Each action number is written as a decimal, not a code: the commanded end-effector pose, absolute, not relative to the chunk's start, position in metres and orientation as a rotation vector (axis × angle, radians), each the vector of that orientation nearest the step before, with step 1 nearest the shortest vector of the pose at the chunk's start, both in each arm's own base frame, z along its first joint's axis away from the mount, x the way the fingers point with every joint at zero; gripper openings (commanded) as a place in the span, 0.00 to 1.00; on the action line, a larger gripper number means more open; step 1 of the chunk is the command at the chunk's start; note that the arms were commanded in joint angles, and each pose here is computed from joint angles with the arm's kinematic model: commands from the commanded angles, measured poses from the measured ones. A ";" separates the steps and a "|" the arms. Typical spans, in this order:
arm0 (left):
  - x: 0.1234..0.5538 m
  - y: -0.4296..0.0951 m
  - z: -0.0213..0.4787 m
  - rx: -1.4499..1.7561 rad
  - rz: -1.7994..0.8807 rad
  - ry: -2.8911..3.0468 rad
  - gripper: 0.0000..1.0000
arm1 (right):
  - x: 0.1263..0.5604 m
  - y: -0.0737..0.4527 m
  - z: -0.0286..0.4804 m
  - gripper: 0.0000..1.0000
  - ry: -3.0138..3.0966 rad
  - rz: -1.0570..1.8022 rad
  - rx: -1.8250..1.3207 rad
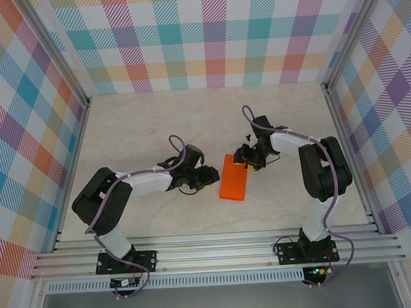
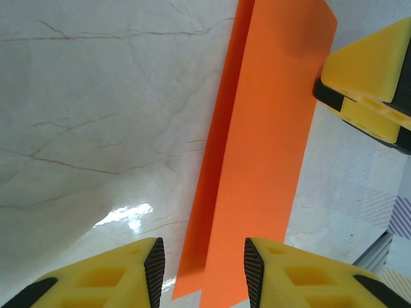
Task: Fold a paper plane with a square sheet of paper (pick it up from the middle)
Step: Move the paper to the center of the table.
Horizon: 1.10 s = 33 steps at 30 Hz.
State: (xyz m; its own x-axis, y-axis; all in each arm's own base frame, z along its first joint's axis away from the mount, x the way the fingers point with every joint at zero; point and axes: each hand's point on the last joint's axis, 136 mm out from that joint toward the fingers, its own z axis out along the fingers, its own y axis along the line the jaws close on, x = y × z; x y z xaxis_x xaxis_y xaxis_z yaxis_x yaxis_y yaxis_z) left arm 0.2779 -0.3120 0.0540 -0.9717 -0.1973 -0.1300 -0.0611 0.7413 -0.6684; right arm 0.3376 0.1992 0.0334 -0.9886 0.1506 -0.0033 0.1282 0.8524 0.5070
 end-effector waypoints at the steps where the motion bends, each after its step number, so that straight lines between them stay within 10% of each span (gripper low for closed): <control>1: 0.273 -0.321 0.051 -0.202 -1.133 2.769 0.40 | 0.341 0.200 0.058 0.51 2.913 0.809 0.181; 33: 0.273 -0.364 0.050 -0.103 -1.276 2.793 0.25 | 0.295 0.162 0.061 0.55 2.895 0.647 0.262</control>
